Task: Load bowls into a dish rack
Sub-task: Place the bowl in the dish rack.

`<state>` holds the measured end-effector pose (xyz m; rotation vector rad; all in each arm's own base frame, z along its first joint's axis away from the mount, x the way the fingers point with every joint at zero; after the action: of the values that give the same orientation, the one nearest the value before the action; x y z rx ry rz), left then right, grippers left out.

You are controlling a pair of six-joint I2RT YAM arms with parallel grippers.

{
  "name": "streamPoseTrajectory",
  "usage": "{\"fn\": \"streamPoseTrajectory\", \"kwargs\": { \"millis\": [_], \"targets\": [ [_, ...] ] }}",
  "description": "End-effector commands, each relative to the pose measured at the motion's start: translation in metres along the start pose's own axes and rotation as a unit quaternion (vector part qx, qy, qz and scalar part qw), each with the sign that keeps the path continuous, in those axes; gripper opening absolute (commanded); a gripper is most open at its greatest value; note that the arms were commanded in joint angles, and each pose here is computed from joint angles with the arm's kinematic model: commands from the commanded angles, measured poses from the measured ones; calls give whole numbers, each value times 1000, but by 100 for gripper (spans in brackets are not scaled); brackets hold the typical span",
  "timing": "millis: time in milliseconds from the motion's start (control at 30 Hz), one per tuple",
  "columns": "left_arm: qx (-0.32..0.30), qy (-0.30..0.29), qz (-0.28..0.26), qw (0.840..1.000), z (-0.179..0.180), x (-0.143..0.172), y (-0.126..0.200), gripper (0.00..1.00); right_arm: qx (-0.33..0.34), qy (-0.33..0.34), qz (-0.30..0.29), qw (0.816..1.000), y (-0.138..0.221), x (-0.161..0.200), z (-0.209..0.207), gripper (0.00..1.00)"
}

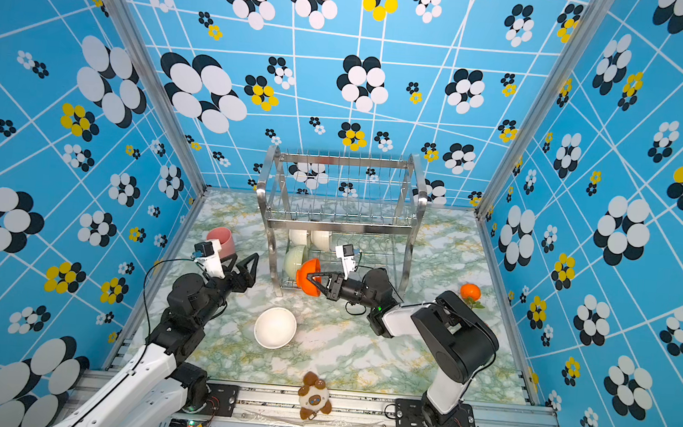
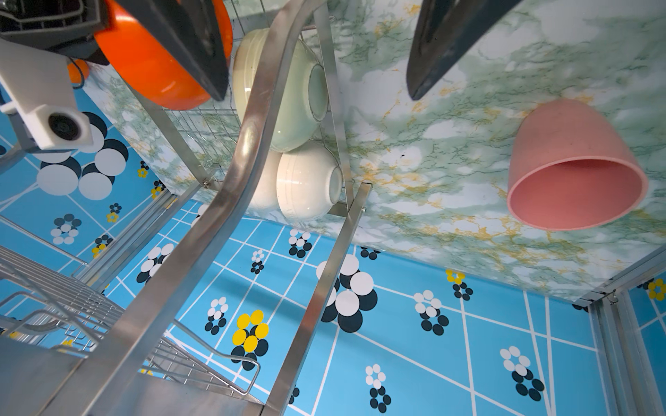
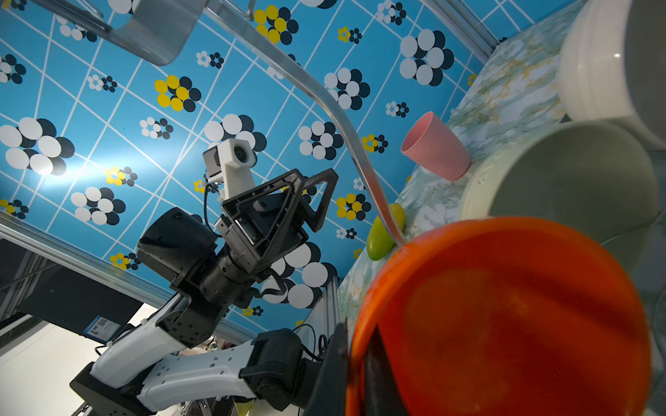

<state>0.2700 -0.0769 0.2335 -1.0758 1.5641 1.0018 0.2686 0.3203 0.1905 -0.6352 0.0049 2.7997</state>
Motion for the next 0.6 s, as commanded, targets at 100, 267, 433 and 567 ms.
{"fn": "streamPoseTrajectory", "kwargs": {
  "millis": [100,267,433,567],
  "targets": [
    [-9,2,-8,1000,4,-5,2,79,-42,33,-41,998,-2,-27,19,0],
    [-9,3,-7,1000,4,-5,0,79,-30,32,-54,998,0,-37,8,0],
    [-8,4,-7,1000,5,-4,0,80,-23,29,-59,998,0,-43,-1,0],
    [-8,4,-6,1000,5,-3,0,80,-18,26,-59,998,0,-47,-8,0]
  ]
}}
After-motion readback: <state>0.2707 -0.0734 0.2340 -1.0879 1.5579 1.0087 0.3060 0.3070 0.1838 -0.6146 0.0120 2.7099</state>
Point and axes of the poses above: each gripper's point midway between its finger pads, its own y axis back along the fingers, its own z axis along the line the jaws close on, x = y × z, the point moved 3 cm from there along y, back along the fingers, and after that the axes turned 12 degrees about -y, right-handed, at the moved point
